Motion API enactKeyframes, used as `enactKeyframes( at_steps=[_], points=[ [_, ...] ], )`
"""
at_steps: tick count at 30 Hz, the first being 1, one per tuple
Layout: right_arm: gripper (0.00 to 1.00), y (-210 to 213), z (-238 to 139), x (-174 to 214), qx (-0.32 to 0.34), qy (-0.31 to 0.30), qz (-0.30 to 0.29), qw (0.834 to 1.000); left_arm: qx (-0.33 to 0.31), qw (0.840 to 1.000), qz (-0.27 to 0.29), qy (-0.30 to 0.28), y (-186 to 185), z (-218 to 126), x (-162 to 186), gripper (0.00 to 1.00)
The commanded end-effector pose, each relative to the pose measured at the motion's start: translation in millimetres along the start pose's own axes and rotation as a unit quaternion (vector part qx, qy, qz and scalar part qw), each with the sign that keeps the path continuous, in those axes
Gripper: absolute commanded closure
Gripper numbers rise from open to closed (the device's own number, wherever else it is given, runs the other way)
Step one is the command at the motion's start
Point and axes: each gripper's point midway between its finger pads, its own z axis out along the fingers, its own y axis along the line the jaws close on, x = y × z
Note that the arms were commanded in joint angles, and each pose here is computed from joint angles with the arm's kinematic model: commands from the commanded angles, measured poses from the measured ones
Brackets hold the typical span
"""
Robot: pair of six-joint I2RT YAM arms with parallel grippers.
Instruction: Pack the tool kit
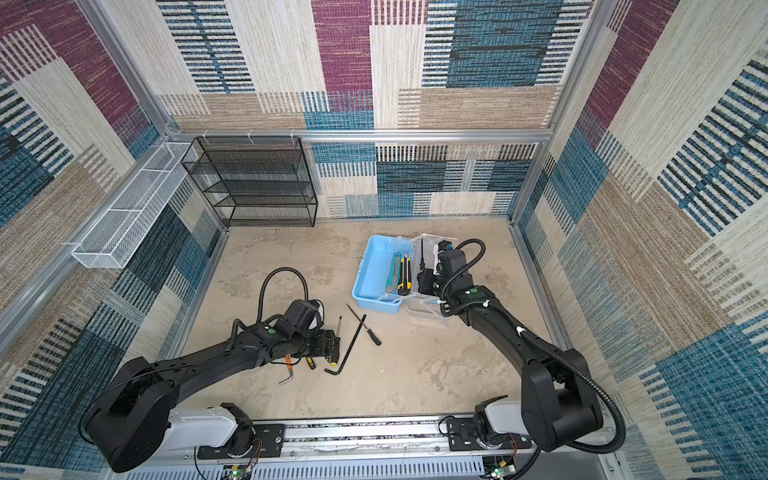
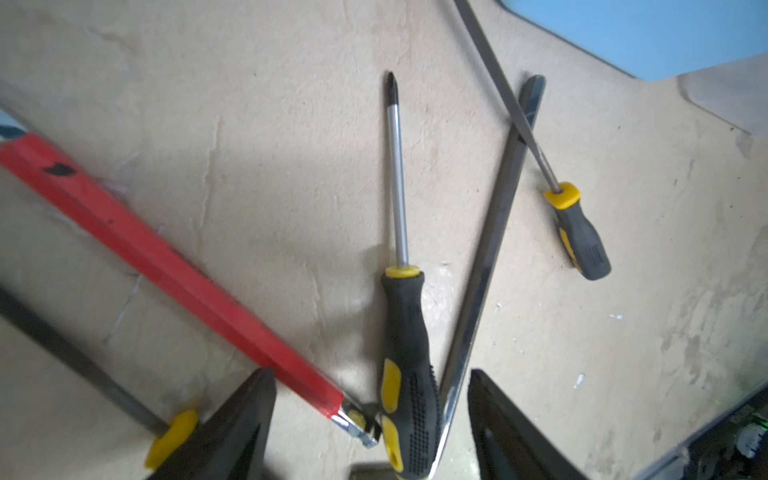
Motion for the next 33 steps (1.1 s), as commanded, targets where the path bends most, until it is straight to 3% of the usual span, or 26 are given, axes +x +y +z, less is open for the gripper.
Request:
enactKeyframes(
  at_steps=[1, 29, 33],
  points=[
    [0.7, 3, 0, -5, -0.008, -0.009, 0.006, 1.0, -0.014, 1.0, 0.012, -0.009, 3, -4, -4, 0.23],
    [0.59, 1, -11, -6, -0.002, -0.027, -0.008, 1.0, -0.027, 0.998, 0.046, 0.018, -9, 7, 0, 0.33],
    [0.46, 2, -24, -16, -0.002, -0.061, -0.013, 0.998, -0.038, 0.998, 0.049, 0.025, -7, 9, 1, 0.36]
  ],
)
